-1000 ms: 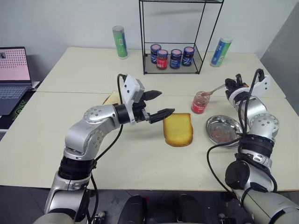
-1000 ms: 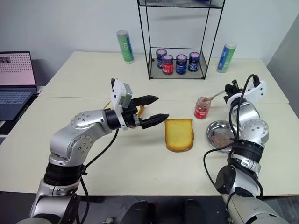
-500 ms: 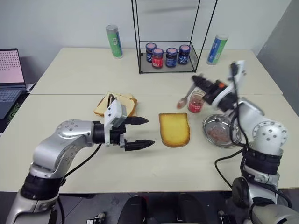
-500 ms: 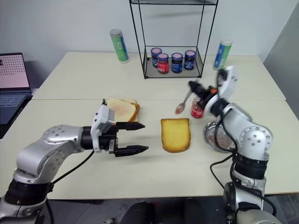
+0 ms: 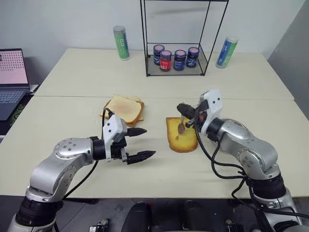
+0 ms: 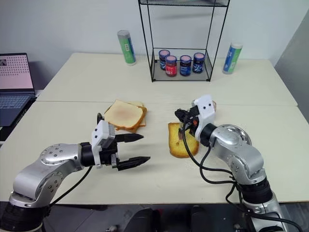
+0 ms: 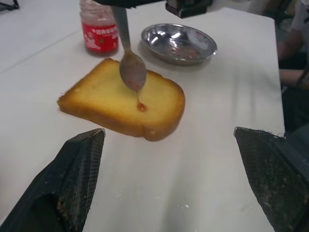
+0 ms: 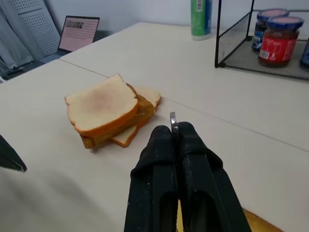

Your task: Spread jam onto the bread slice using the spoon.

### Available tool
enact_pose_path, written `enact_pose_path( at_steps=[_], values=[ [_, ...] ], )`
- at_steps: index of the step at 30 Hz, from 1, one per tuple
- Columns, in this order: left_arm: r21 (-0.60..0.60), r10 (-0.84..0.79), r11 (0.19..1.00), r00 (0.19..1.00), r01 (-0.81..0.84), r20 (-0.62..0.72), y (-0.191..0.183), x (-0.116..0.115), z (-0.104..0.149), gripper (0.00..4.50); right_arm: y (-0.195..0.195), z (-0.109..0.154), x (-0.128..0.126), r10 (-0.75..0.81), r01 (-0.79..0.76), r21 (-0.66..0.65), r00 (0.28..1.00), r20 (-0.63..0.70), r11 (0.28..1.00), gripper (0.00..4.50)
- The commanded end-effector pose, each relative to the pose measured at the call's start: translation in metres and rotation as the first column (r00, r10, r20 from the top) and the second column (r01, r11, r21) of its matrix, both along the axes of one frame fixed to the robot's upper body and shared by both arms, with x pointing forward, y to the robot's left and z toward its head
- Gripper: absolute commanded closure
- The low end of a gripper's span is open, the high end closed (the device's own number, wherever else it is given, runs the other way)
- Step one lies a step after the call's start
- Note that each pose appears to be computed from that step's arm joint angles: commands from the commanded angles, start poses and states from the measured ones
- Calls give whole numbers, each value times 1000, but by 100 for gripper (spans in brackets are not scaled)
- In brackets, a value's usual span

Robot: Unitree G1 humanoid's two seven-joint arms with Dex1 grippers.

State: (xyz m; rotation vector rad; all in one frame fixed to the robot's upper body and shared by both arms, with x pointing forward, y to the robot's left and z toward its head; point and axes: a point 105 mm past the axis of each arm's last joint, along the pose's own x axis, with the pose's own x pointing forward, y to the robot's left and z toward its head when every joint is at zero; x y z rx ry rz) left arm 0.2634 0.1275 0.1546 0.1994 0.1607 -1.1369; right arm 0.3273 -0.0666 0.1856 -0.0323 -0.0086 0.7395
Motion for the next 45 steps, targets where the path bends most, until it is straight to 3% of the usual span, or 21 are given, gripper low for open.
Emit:
enact_pose_path(
  at_steps=[1, 4, 8, 13, 20, 25, 29, 38, 42, 45],
  values=[
    [-8, -14, 1000, 998, 14, 68, -7, -2, 13, 0, 0, 14, -1, 10, -8, -19, 994, 105, 1000, 447],
    [-10, -15, 1000, 997, 15, 70, -8, -2, 14, 0, -2, 16, 0, 5, -1, -33, 992, 124, 999, 447],
    [-8, -17, 1000, 997, 18, 77, -7, 2, 16, 0, -10, 24, 2, -12, 8, 84, 999, 49, 996, 447],
    [-12, -30, 999, 996, 31, 80, -13, 4, 18, 0, -5, 10, -3, 48, -2, 276, 986, -162, 961, 447],
    [-22, -33, 999, 996, 35, 81, -17, 3, 19, 0, -10, -26, 3, 20, 93, 322, 944, -330, 942, 447],
    [-17, -27, 999, 996, 29, 83, -16, 3, 20, 0, -26, -42, 13, -62, 147, 246, 945, -322, 958, 447],
    [-16, -35, 999, 996, 37, 81, -18, 3, 21, 0, -49, -22, 32, -146, 218, 270, 953, -264, 938, 447],
    [-15, -44, 999, 996, 46, 84, -20, 6, 22, 0, -66, -3, 48, -222, 269, 269, 956, -191, 925, 447],
    [-14, -47, 999, 995, 48, 85, -20, 6, 22, 0, -57, 11, 41, -154, 216, 339, 967, -202, 916, 447],
    [-16, -54, 998, 996, 55, 76, -20, 4, 22, 0, -35, 10, 25, -7, 102, 385, 971, -241, 917, 447]
  ],
)
